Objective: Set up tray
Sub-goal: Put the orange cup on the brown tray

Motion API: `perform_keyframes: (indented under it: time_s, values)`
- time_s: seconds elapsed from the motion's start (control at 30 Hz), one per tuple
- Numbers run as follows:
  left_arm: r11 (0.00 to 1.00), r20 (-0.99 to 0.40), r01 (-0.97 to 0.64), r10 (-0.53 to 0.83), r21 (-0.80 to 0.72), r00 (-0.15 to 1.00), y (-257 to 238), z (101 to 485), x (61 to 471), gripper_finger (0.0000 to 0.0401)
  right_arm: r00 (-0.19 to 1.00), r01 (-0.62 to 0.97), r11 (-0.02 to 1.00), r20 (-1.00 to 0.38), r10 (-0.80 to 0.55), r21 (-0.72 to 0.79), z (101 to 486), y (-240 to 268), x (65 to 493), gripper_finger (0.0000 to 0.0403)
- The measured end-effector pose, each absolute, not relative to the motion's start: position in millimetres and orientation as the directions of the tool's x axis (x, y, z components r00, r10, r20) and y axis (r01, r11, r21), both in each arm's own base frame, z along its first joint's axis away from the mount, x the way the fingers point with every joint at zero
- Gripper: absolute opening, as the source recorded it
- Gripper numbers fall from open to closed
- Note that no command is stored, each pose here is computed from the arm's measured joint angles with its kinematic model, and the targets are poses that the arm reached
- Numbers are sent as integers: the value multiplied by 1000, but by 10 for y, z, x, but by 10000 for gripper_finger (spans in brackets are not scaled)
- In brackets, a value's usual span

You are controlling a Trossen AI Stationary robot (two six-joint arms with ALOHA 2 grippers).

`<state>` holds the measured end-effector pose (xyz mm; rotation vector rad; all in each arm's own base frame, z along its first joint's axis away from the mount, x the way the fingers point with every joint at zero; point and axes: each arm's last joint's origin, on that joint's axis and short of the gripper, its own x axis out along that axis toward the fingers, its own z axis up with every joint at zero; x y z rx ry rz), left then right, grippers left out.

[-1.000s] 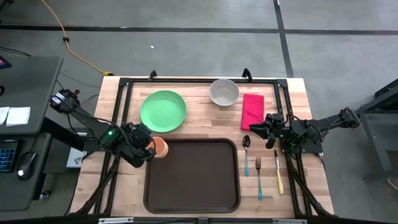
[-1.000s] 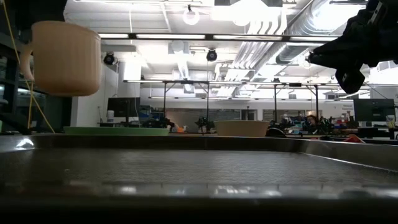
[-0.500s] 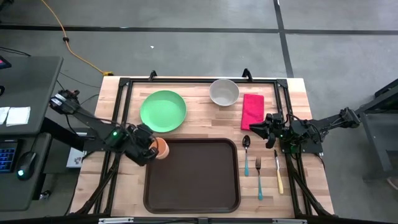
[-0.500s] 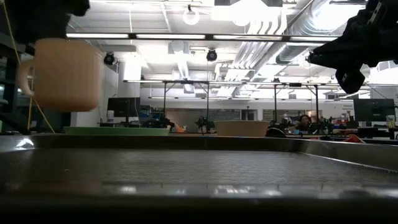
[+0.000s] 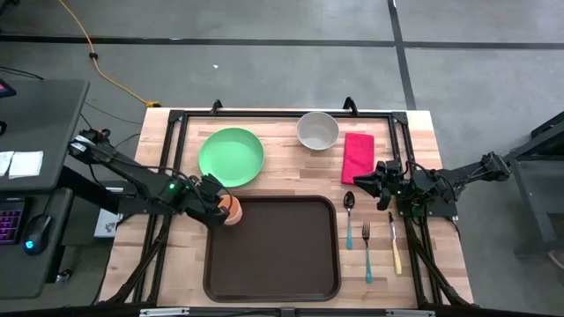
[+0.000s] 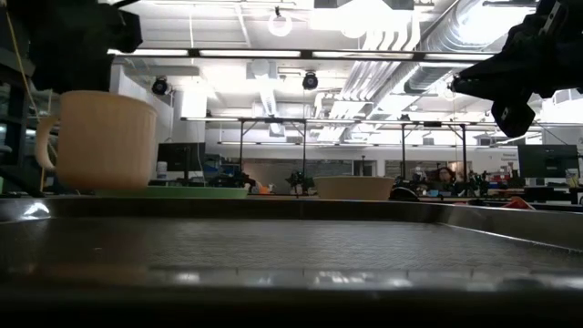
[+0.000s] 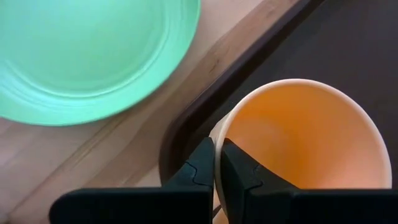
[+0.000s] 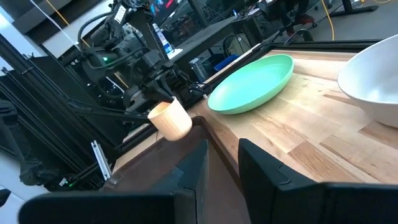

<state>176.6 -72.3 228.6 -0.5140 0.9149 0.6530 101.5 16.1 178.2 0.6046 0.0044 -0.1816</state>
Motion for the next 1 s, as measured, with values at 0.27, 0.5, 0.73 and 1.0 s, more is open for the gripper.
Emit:
perform_keyframes:
  time_s: [0.27, 0.5, 0.73, 1.0]
  values:
    - [698, -857, -706, 286, -120, 428, -716, 2209, 1745, 43, 984, 172, 807, -57, -170, 565, 1782, 160, 1015, 67]
    - [699, -862, -707, 288, -109, 417, -709, 2165, 1729, 43, 984, 172, 807, -57, -170, 565, 1782, 160, 1015, 67]
    - [701, -862, -707, 300, -91, 408, -713, 2144, 1741, 43, 984, 173, 807, -57, -171, 565, 1782, 160, 1015, 67]
    - [698, -864, -713, 321, -60, 387, -733, 2078, 1790, 43, 984, 172, 807, -57, -170, 565, 1782, 160, 1015, 67]
